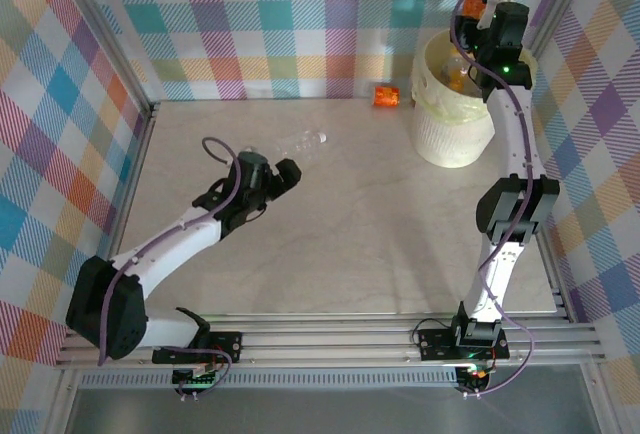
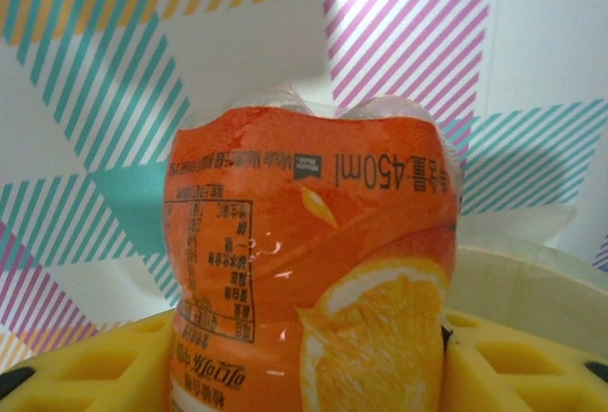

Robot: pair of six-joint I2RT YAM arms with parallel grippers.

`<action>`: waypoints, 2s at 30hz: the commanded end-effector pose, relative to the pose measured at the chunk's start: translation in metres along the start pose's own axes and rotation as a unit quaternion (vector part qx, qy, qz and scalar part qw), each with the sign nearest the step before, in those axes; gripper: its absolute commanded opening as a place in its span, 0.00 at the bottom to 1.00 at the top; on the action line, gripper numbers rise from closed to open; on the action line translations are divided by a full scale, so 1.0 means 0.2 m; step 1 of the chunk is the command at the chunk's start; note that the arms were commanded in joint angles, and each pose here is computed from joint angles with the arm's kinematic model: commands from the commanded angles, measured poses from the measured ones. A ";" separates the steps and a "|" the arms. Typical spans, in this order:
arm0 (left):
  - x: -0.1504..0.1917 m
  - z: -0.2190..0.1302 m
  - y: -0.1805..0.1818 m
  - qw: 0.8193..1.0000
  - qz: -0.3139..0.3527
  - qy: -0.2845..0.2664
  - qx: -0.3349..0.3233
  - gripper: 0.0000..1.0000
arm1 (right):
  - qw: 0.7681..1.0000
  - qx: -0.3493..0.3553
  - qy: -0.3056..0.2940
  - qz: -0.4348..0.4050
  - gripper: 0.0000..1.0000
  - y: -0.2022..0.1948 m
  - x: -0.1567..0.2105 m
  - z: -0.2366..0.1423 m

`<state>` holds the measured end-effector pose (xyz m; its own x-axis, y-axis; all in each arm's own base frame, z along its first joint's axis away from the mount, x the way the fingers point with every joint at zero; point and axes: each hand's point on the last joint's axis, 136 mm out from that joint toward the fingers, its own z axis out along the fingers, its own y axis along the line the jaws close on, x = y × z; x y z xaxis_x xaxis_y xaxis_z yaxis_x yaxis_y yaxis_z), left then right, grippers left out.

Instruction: Put the plastic bottles in the bin

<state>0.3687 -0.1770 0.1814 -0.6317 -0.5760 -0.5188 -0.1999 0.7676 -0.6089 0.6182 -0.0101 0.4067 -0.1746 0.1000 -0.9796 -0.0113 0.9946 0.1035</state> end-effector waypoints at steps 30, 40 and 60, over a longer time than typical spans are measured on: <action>-0.47 0.58 0.02 0.992 -0.080 0.000 -0.099 1.00 | 0.973 0.182 0.128 0.066 1.00 -0.30 0.16 -0.22; -0.46 0.64 0.04 0.991 -0.083 0.017 -0.103 1.00 | 0.960 0.203 0.161 0.109 1.00 -0.49 0.25 -0.20; -0.39 0.66 0.10 0.990 -0.074 0.035 -0.114 1.00 | 0.971 0.039 0.145 0.186 1.00 -0.22 0.12 -0.49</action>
<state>0.5132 -0.1601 0.1372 -0.6208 -0.6767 -0.3958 -0.4474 0.7204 -0.5299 0.5067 -0.0615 0.4114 -0.3918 0.4428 -0.8065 0.2389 0.8955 0.3756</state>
